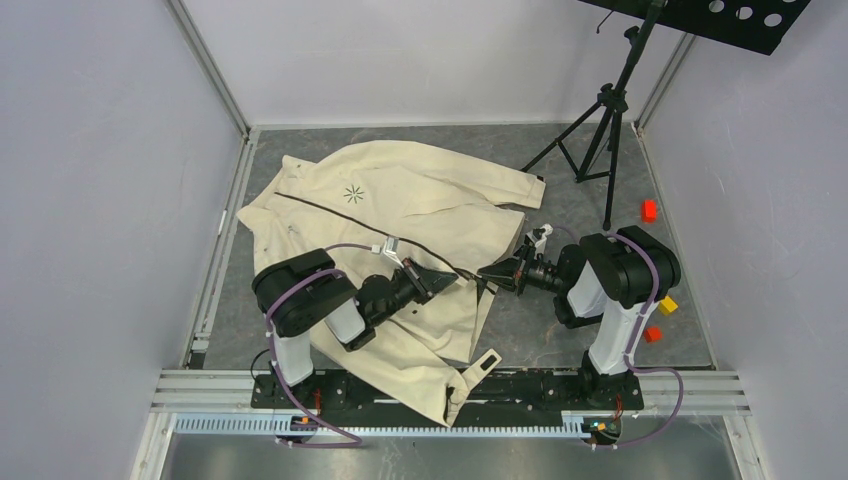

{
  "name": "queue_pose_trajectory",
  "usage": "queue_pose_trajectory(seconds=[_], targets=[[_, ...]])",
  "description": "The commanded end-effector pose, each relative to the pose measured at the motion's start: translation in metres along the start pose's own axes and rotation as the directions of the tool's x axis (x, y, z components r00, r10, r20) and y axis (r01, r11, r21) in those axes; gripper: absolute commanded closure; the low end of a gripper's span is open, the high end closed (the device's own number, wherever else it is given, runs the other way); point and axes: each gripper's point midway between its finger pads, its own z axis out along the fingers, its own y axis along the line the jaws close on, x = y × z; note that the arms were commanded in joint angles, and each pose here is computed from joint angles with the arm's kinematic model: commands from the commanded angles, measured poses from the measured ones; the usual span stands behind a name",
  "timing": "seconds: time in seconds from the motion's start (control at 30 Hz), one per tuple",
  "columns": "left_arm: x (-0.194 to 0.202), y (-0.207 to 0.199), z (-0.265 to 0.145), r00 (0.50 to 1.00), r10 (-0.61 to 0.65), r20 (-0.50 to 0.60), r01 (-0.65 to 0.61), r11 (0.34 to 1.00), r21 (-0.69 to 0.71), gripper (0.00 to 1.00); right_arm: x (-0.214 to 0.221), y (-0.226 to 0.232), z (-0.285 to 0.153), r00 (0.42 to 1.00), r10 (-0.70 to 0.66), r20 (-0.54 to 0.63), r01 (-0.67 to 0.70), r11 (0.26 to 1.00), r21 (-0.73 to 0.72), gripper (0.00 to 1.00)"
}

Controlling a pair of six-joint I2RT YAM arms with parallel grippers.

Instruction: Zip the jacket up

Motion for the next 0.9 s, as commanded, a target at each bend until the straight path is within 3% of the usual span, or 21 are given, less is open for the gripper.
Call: queue_pose_trajectory(seconds=[0.0, 0.87], targets=[[-0.0055, -0.0194, 0.007, 0.999, -0.022, 0.027, 0.02, 0.997, 0.068, 0.98, 0.0099, 0.0669, -0.007, 0.926, -0.372, 0.057, 0.373, 0.887, -0.272, 1.0], [-0.006, -0.0147, 0.0002, 0.999, -0.02, 0.038, 0.019, 0.999, 0.049, 0.98, 0.0147, 0.0685, -0.008, 0.918, -0.393, 0.057, 0.392, 0.877, -0.277, 1.0]])
